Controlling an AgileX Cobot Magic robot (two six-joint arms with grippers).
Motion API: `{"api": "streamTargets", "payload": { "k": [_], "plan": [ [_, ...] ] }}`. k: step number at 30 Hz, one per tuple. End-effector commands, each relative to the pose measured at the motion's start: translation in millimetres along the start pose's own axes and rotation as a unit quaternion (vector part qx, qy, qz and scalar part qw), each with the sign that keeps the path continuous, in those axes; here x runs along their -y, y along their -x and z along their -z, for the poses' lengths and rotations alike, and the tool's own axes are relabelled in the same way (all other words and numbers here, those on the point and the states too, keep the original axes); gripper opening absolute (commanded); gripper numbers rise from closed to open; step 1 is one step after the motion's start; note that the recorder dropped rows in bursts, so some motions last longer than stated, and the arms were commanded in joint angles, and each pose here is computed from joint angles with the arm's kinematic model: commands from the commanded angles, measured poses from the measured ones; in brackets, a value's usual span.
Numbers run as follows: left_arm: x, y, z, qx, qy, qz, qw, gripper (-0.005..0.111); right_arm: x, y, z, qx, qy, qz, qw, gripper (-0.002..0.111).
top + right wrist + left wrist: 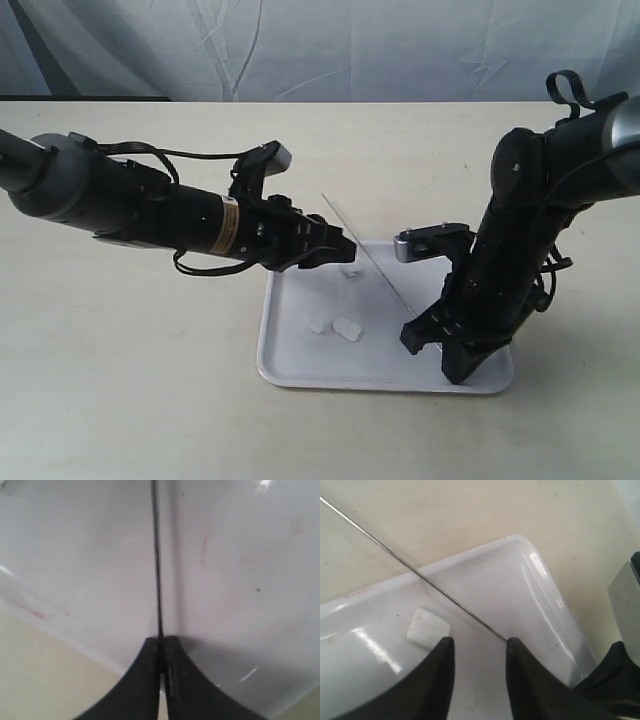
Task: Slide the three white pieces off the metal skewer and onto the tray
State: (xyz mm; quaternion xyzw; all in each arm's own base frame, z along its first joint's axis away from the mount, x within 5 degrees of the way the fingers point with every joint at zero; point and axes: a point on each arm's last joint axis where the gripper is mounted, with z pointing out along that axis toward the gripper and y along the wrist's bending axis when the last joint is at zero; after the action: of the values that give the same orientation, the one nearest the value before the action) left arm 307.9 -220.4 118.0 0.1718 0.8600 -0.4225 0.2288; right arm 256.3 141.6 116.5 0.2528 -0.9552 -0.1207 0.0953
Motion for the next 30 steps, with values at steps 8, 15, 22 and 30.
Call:
{"api": "streamTargets", "payload": {
  "k": [8,15,22,30],
  "plan": [
    [4.2,4,1,0.006,-0.005,-0.003,1.000,0.034,2,2,1,0.010,-0.006,0.001,1.000,0.007],
    [4.2,4,1,0.006,-0.005,-0.003,1.000,0.034,2,2,1,0.010,-0.004,-0.001,1.000,0.025],
    [3.9,3,1,0.002,-0.003,-0.011,1.000,0.034,1,0,4,0.008,-0.004,0.002,1.000,0.025],
    [4.5,28,38,0.034,0.007,-0.055,0.998,0.034,-3,-8,43,0.071,-0.057,0.052,0.995,0.025]
  ]
}}
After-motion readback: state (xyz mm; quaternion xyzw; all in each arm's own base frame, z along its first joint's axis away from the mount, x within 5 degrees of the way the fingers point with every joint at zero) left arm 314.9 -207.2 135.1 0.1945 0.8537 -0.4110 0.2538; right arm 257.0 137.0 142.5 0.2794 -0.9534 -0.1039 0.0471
